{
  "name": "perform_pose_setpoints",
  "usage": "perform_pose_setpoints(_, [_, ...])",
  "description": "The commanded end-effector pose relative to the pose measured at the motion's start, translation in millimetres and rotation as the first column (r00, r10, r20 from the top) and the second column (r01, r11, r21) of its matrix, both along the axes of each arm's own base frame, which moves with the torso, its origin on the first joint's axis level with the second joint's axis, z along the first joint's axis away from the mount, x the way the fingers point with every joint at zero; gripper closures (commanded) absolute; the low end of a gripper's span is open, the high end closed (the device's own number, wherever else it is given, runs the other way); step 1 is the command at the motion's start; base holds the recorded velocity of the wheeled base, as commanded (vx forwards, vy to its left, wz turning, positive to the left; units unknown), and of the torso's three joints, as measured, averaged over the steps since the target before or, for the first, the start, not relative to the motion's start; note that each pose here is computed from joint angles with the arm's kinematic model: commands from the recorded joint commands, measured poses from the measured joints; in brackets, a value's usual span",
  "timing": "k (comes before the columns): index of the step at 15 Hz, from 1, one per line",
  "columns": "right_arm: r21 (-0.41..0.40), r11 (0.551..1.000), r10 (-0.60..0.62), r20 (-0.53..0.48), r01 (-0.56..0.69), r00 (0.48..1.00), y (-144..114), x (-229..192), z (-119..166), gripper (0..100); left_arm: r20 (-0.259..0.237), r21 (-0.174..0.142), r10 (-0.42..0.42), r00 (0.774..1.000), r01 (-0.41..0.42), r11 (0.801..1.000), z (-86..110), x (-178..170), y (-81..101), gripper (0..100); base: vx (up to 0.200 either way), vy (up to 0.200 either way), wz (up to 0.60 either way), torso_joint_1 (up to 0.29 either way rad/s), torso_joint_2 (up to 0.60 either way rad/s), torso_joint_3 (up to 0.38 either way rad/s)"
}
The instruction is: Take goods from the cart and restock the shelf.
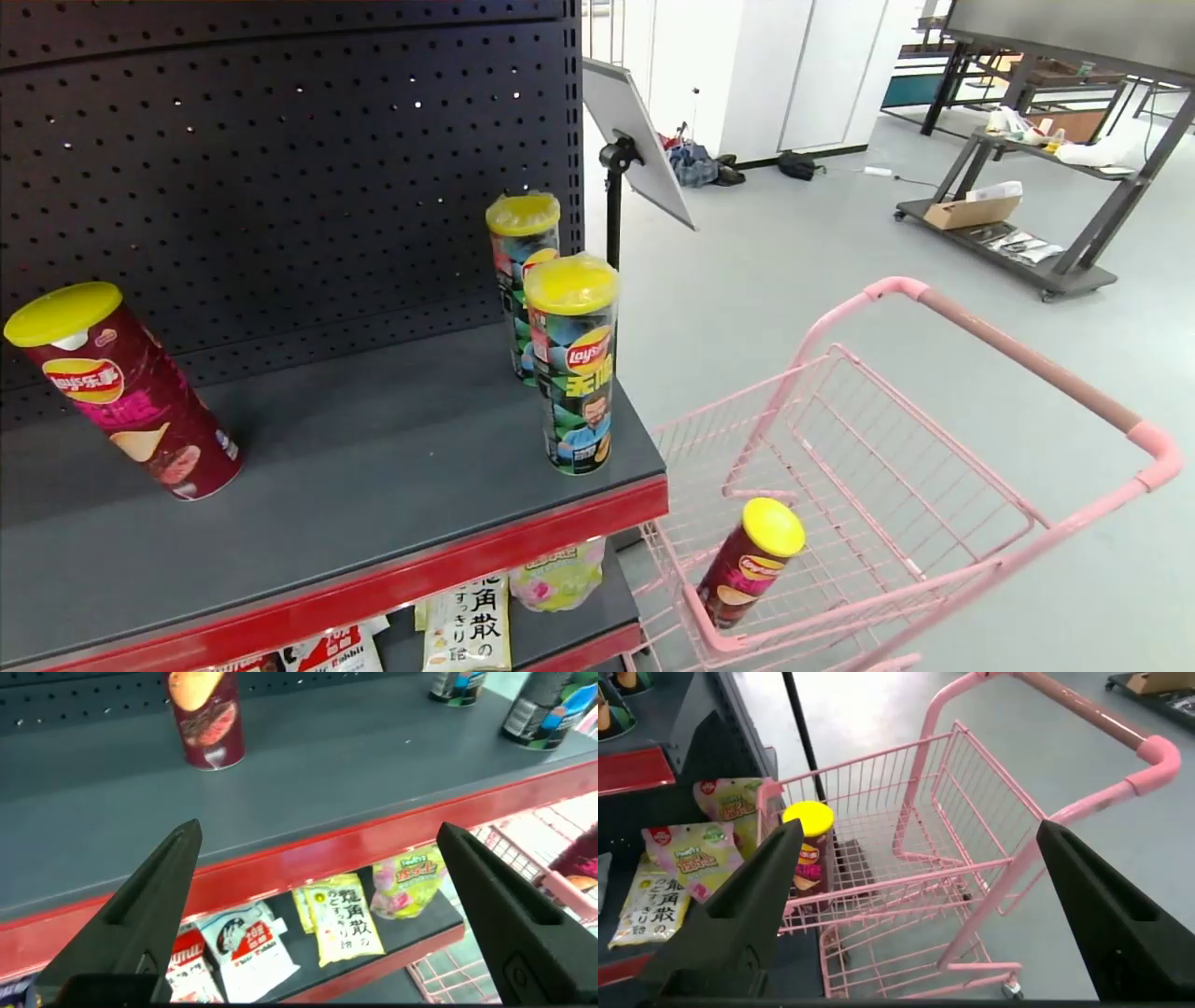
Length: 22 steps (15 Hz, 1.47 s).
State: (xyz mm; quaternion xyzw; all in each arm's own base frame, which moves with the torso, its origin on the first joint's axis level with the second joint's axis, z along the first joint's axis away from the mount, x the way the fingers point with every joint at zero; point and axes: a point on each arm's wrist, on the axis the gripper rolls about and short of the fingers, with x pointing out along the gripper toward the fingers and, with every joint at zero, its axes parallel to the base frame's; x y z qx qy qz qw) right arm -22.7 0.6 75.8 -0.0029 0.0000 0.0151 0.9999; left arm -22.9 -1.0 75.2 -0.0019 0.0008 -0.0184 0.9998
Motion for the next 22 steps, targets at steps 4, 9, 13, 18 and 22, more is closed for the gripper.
perform_pose_setpoints(4, [0.003, 1.0, 0.0, 0.0, 0.0, 1.0, 0.0, 0.0, -0.1, 0, -0.002, -0.001, 0.0, 1.0, 0.0, 1.0, 0.0, 0.1, 0.0, 0, 0.0, 0.0, 0.0, -0.029, 0.07, 0.04])
perform_pose_setpoints(9, [0.003, 1.0, 0.002, 0.0, -0.002, 1.0, 0.0, 0.0, -0.1, 0, -0.002, -0.001, 0.0, 1.0, 0.0, 1.0, 0.0, 0.1, 0.0, 0, 0.0, 0.0, 0.0, -0.129, 0.34, 0.191])
perform_pose_setpoints(13, [0.003, 1.0, 0.0, 0.0, 0.0, 1.0, 0.0, 0.0, -0.1, 0, -0.002, -0.001, 0.0, 1.0, 0.0, 1.0, 0.0, 0.1, 0.0, 0, 0.0, 0.0, 0.0, -0.146, 0.36, 0.22])
perform_pose_setpoints(18, [0.001, 1.0, 0.002, 0.0, -0.002, 1.0, 0.0, 0.0, -0.1, 0, -0.002, -0.001, 0.0, 1.0, 0.0, 1.0, 0.0, 0.1, 0.0, 0, 0.0, 0.0, -0.12, -0.137, 0.38, 0.233])
perform_pose_setpoints(22, [0.003, 1.0, 0.0, 0.0, 0.0, 1.0, -0.1, 0.0, -0.1, 0, -0.002, -0.001, 0.0, 1.0, 0.0, 1.0, 0.0, 0.1, 0.0, 0, 0.0, 0.0, -0.15, -0.176, 0.49, 0.309])
